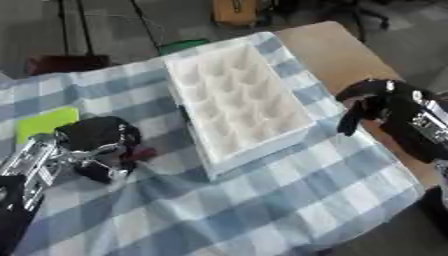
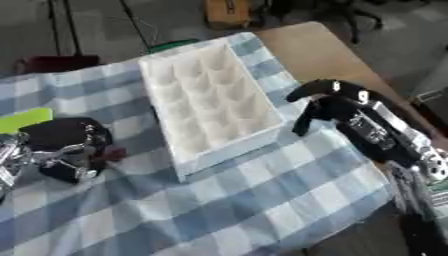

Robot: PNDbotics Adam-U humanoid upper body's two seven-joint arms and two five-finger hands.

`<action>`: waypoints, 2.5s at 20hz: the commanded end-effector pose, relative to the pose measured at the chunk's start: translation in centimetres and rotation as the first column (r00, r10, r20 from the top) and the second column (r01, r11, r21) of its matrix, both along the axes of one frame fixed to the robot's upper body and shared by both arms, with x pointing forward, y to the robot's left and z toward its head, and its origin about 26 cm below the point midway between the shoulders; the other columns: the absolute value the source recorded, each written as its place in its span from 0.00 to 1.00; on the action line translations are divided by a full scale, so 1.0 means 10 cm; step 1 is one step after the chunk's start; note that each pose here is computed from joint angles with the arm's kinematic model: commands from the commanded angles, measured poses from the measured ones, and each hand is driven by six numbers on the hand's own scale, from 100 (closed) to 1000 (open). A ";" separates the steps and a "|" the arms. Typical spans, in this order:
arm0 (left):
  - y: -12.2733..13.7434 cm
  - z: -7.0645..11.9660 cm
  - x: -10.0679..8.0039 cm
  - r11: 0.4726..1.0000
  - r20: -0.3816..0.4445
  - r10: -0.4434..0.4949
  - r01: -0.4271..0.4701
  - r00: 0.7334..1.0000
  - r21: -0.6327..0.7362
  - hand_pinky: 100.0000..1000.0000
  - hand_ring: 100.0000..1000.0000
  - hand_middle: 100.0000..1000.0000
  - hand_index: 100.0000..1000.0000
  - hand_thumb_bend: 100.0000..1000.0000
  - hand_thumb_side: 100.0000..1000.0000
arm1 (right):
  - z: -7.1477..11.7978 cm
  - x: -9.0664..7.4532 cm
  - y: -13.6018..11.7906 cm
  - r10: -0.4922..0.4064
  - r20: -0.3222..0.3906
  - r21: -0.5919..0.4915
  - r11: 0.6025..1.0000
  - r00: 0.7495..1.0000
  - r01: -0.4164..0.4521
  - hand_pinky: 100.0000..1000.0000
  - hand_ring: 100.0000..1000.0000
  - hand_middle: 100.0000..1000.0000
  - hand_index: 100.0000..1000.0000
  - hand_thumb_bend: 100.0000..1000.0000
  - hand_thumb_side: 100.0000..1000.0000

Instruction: Pick up objects on the table and place them in the box.

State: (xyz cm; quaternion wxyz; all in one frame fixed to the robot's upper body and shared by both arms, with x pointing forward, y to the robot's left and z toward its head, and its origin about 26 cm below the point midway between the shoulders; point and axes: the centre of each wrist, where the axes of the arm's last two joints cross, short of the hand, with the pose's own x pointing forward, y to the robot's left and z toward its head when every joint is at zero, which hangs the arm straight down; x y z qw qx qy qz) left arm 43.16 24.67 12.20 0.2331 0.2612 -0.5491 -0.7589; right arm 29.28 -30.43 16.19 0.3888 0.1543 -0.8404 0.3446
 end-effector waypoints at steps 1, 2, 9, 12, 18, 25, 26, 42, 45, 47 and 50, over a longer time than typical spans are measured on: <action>0.10 0.26 0.00 0.998 0.028 0.019 -0.017 0.999 -0.062 0.87 0.77 0.63 0.26 0.06 0.21 | 0.07 -0.01 -0.02 0.000 0.026 -0.013 1.000 1.000 0.000 0.53 0.47 0.72 0.80 0.00 0.73; 0.10 0.30 -0.01 0.997 0.025 0.018 -0.016 1.000 -0.076 0.87 0.77 0.63 0.26 0.06 0.21 | 0.07 -0.01 -0.02 0.001 0.026 -0.014 1.000 1.000 0.000 0.53 0.47 0.72 0.80 0.00 0.73; 0.08 0.45 -0.06 0.990 0.005 0.021 -0.021 1.000 -0.141 0.87 0.75 0.62 0.26 0.00 0.19 | 0.06 -0.02 -0.02 -0.001 0.025 -0.011 1.000 1.000 0.002 0.53 0.47 0.72 0.80 0.00 0.73; 0.07 0.47 -0.07 0.988 -0.006 0.024 -0.024 1.000 -0.151 0.87 0.75 0.62 0.26 0.00 0.19 | 0.06 -0.02 -0.02 -0.001 0.025 -0.010 1.000 1.000 0.002 0.53 0.47 0.72 0.80 0.00 0.73; 0.05 0.50 -0.08 0.983 -0.009 0.028 -0.029 1.000 -0.180 0.86 0.74 0.59 0.21 0.00 0.17 | 0.06 -0.02 -0.02 0.000 0.024 -0.010 1.000 1.000 0.000 0.53 0.46 0.72 0.80 0.00 0.73; 0.02 0.54 -0.08 0.970 -0.007 0.028 -0.029 1.000 -0.242 0.84 0.71 0.55 0.16 0.00 0.16 | 0.06 -0.02 -0.02 0.002 0.025 -0.009 1.000 1.000 -0.002 0.53 0.46 0.72 0.80 0.00 0.73; 0.01 0.57 -0.07 0.966 -0.003 0.024 -0.024 1.000 -0.256 0.84 0.70 0.54 0.16 0.00 0.16 | 0.06 -0.02 -0.01 0.003 0.025 -0.009 1.000 1.000 -0.003 0.53 0.46 0.72 0.80 0.00 0.73; -0.20 1.03 0.08 0.875 -0.057 -0.017 -0.013 0.998 -0.483 0.76 0.62 0.47 0.14 0.00 0.17 | 0.18 0.03 0.09 0.063 0.057 -0.016 0.998 0.996 -0.062 0.53 0.46 0.72 0.80 0.00 0.73; -0.21 1.07 0.10 0.858 -0.060 -0.008 -0.024 0.998 -0.514 0.76 0.62 0.47 0.14 0.00 0.17 | 0.21 0.04 0.11 0.075 0.066 -0.016 0.997 0.995 -0.074 0.53 0.46 0.72 0.80 0.00 0.73; -0.21 1.12 0.12 0.836 -0.044 0.002 -0.025 0.999 -0.548 0.75 0.60 0.46 0.14 0.00 0.18 | 0.26 0.05 0.14 0.092 0.083 -0.018 0.996 0.992 -0.091 0.53 0.46 0.72 0.80 0.00 0.73; -0.23 1.18 0.13 0.792 -0.007 0.009 -0.011 1.000 -0.610 0.74 0.58 0.46 0.15 0.00 0.20 | 0.31 0.07 0.18 0.108 0.098 -0.022 0.994 0.989 -0.107 0.53 0.46 0.72 0.80 0.00 0.73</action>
